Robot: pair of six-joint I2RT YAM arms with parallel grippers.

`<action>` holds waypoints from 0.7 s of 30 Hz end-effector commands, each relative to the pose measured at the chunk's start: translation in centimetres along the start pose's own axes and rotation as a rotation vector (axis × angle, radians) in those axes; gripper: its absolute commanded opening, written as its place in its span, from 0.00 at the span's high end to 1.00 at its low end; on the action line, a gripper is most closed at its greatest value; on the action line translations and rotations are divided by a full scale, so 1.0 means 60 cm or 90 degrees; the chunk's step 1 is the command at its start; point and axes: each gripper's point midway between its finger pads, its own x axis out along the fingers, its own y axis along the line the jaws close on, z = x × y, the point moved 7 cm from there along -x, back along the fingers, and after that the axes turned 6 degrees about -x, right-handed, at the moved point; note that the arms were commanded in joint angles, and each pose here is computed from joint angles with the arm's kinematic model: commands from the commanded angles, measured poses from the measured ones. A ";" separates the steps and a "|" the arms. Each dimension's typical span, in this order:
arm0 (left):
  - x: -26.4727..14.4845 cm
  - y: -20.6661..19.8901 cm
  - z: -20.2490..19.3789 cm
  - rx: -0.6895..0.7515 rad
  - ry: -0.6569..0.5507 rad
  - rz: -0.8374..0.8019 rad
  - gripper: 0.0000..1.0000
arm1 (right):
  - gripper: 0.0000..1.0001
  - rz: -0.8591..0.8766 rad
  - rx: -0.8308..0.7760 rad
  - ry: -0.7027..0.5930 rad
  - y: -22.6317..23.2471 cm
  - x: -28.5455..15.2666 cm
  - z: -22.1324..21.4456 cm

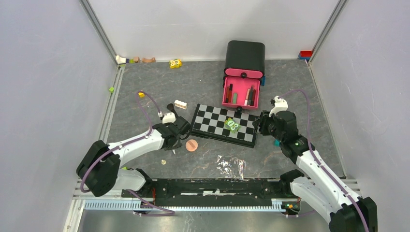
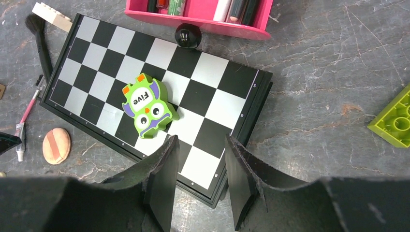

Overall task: Organize the makeup
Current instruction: Pick up the makeup from the center of the board.

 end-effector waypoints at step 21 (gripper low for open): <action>0.048 0.000 -0.003 -0.060 0.029 -0.011 0.75 | 0.54 0.023 0.020 -0.022 0.012 -0.001 0.016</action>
